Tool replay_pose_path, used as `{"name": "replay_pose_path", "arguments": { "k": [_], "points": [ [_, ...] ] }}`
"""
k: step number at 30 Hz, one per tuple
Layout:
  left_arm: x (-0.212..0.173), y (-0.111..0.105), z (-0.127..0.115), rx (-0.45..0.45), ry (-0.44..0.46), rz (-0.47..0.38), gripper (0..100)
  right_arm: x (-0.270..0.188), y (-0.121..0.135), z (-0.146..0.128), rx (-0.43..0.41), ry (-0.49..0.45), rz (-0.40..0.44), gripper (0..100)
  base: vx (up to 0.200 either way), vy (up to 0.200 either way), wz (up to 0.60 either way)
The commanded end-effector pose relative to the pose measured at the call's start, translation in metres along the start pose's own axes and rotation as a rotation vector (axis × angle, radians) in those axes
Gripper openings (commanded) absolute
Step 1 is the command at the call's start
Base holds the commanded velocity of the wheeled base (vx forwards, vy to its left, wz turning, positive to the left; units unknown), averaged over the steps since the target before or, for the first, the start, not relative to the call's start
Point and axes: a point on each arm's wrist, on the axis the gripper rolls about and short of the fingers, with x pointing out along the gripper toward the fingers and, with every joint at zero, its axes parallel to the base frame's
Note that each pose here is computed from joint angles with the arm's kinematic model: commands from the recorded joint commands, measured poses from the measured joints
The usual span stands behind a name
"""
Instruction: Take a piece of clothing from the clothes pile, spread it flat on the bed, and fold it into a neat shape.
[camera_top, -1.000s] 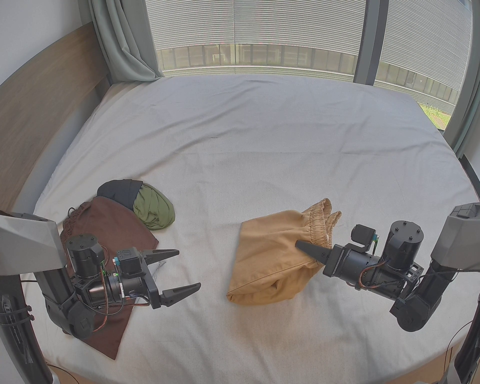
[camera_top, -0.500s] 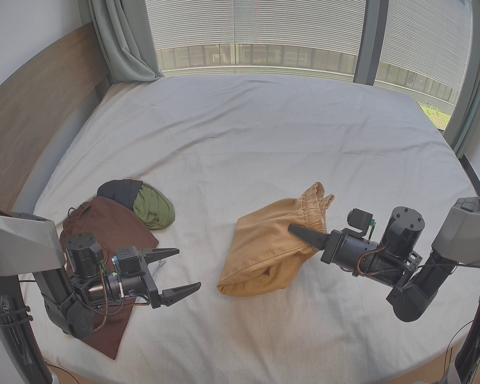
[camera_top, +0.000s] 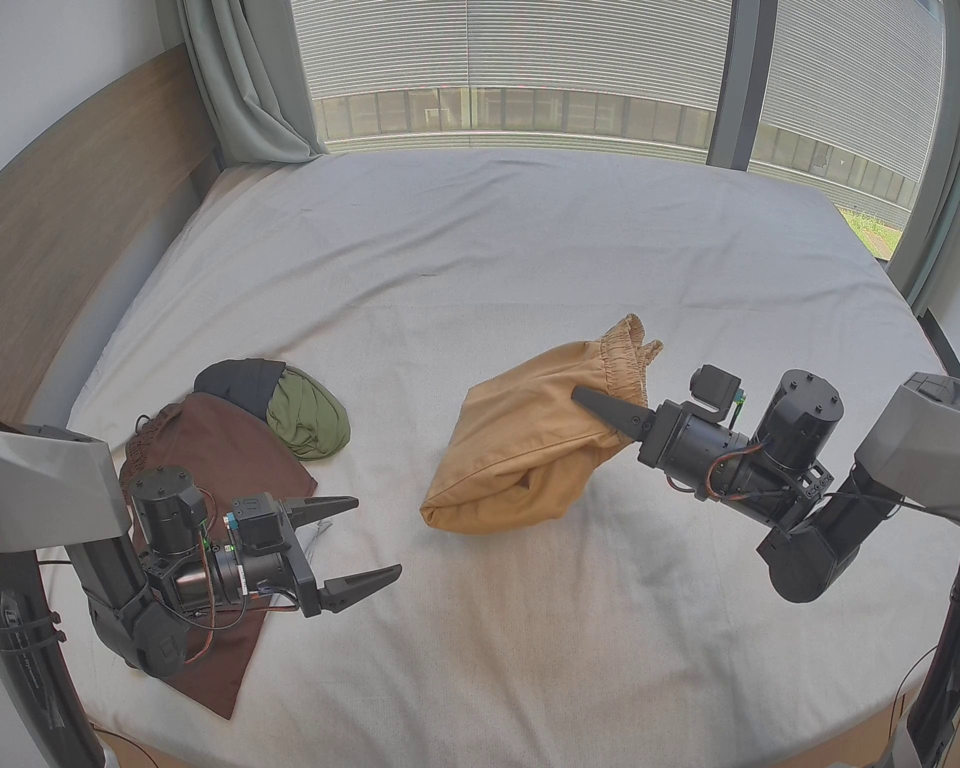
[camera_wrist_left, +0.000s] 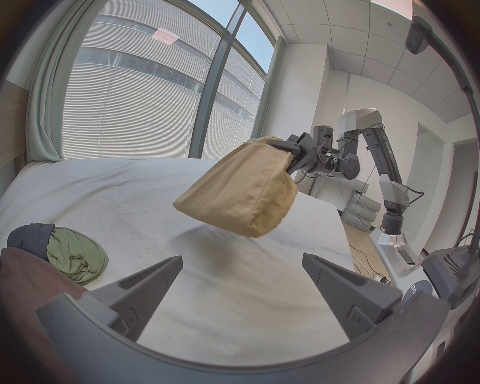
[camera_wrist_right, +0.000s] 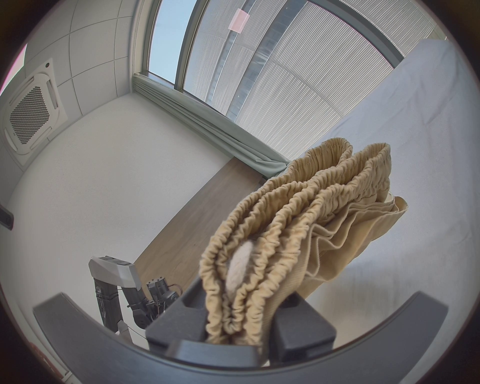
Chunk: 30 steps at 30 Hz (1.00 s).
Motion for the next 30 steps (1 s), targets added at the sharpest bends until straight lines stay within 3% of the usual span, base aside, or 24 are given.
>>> {"name": "replay_pose_path", "arguments": {
  "k": [1, 13, 30],
  "points": [
    [0.0, 0.0, -0.001, -0.001, 0.001, -0.001, 100, 0.012, -0.019, 0.0, -0.002, -0.015, -0.008, 0, 0.0, 0.0, 0.0],
    [0.0, -0.001, -0.003, -0.009, 0.009, -0.002, 100, 0.042, -0.058, 0.007, -0.007, -0.025, -0.011, 0, 0.0, 0.0, 0.0],
    [0.0, -0.001, -0.004, -0.011, 0.011, -0.002, 100, 0.089, -0.068, 0.031, -0.017, -0.034, 0.025, 0, 0.0, 0.0, 0.0]
  ]
}}
